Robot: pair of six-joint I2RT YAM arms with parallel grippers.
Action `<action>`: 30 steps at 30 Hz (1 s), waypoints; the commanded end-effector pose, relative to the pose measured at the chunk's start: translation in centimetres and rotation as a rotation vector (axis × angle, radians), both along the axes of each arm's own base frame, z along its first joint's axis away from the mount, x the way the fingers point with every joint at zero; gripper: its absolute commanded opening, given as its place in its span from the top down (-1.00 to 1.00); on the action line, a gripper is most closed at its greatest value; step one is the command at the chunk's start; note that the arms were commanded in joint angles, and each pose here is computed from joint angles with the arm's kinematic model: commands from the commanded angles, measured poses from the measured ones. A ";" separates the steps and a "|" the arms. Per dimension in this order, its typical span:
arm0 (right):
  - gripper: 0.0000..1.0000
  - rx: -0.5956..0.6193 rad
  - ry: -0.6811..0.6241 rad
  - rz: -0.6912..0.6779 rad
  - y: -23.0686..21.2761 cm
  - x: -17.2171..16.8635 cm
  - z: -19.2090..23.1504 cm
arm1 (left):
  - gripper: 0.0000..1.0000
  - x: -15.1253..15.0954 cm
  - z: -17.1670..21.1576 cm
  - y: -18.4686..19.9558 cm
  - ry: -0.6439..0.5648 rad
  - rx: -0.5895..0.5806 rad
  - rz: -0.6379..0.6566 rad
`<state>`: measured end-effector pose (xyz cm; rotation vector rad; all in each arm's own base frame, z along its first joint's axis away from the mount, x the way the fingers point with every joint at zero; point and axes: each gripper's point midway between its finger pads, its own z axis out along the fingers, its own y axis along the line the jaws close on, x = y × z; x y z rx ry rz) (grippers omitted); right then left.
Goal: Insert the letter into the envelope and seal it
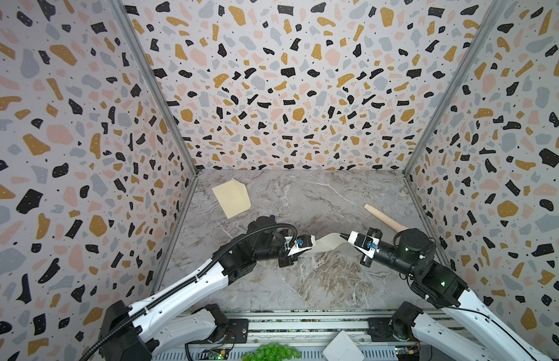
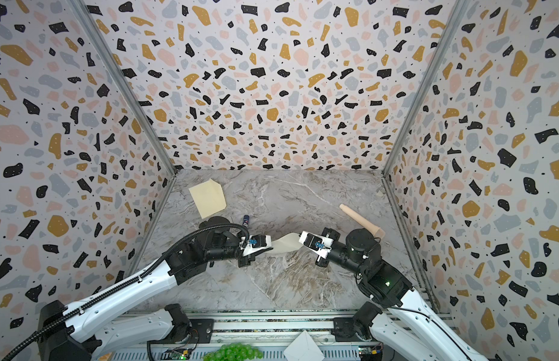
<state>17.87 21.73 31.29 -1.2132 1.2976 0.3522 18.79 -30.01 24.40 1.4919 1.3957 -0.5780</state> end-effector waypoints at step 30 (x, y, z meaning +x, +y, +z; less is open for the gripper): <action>-0.23 0.135 0.086 0.153 1.6 -2.4 2.1 | 1.00 -0.7 1.8 -1.8 0.121 -0.189 -0.034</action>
